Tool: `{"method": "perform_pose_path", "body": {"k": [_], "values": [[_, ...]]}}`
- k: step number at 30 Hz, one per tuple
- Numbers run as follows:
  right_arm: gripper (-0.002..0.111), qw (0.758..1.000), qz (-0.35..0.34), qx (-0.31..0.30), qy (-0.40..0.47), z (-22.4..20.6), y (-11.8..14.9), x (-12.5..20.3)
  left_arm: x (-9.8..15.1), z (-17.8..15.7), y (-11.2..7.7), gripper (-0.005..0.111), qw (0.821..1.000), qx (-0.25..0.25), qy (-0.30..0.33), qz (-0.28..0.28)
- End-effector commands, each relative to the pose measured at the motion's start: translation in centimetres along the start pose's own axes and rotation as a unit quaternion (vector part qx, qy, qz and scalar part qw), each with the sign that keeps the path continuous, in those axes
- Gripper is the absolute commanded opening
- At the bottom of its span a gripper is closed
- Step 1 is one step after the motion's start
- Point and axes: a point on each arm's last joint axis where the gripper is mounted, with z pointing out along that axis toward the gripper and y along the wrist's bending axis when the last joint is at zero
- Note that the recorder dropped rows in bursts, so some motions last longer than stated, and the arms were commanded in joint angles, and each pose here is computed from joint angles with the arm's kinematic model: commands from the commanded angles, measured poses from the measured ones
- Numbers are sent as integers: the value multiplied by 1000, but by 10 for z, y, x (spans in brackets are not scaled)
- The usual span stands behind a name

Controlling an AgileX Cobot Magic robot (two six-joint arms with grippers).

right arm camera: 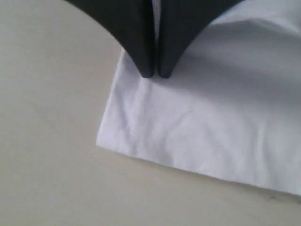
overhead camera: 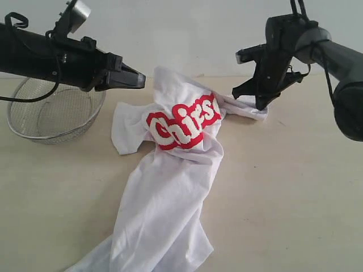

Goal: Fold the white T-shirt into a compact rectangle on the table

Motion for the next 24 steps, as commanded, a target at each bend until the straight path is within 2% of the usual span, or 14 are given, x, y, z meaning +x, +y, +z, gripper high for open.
{"method": "perform_pose_path", "body": {"k": [1, 4, 7, 9, 11, 12, 15, 17, 20, 21, 24], "values": [[0, 999, 29, 20, 7, 0, -37, 6, -1, -1, -2, 4, 1000, 10, -10, -13], [0, 998, 52, 18, 3, 0, -59, 9, -2, -1, -2, 4, 1000, 11, -12, -15], [0, 997, 75, -19, -16, -24, -59, 5, -2, -1, -3, 4, 1000, 12, -11, -15], [0, 988, 85, -105, -72, -86, -49, -8, -1, -1, -6, 4, 999, 31, -6, -15], [0, 980, 83, -157, -94, -119, -42, -6, -1, -3, -10, 4, 999, 43, -3, -23], [0, 978, 87, -163, -93, -128, -40, -3, -2, -4, -11, 4, 999, 41, -3, -31], [0, 968, 78, -225, -77, -149, -26, 17, -6, -17, -22, 4, 999, 32, 3, -19], [0, 958, 85, -269, -55, -146, -16, 30, -7, -24, -28, 4, 1000, 20, 17, -8], [0, 937, 81, -338, -43, -157, 1, 55, -4, -31, -35, 4, 999, 16, 27, -32], [0, 932, 79, -353, -40, -163, 6, 66, -1, -33, -37, 4, 999, 18, 29, -38], [0, 936, 63, -345, -40, -182, 17, 99, 17, -35, -41, 4, 997, 22, 46, -62]]}}
